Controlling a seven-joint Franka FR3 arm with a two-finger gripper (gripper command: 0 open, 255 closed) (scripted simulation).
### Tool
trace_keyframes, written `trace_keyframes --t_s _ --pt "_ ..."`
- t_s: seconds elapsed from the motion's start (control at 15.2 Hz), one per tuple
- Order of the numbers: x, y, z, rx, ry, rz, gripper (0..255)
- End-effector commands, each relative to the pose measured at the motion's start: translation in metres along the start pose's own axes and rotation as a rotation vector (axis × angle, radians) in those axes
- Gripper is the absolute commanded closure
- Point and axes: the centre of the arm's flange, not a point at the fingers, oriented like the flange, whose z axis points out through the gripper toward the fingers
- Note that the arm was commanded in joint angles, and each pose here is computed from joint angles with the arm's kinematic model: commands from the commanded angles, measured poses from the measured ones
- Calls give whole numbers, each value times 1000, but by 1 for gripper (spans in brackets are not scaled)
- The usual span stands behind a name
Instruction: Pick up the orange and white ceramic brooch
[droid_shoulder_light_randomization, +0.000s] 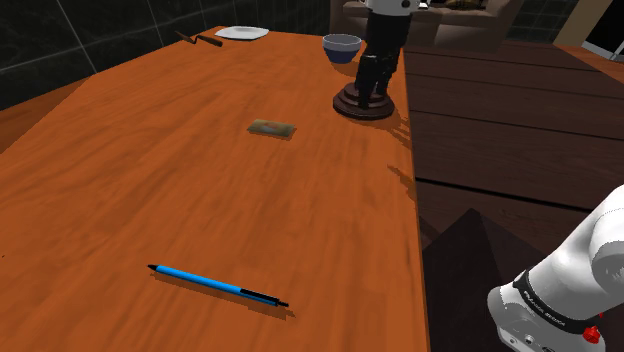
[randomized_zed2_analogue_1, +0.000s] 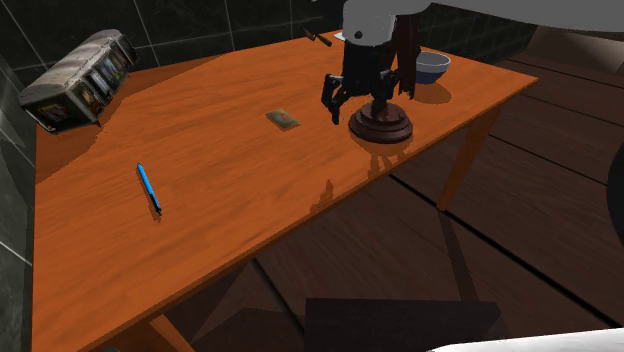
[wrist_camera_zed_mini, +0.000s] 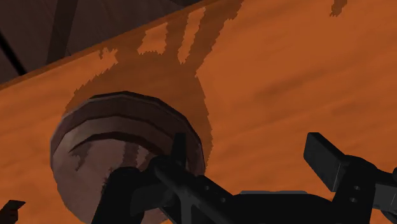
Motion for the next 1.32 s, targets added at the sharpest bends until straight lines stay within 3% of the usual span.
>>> trace_keyframes --t_s 0.0,0.99,1.25 --pt "21 -12 6 -1 0 -28 0" --pt "181 -127 29 -10 -1 -228 0" --pt "184 -130 46 -10 -1 -233 0"
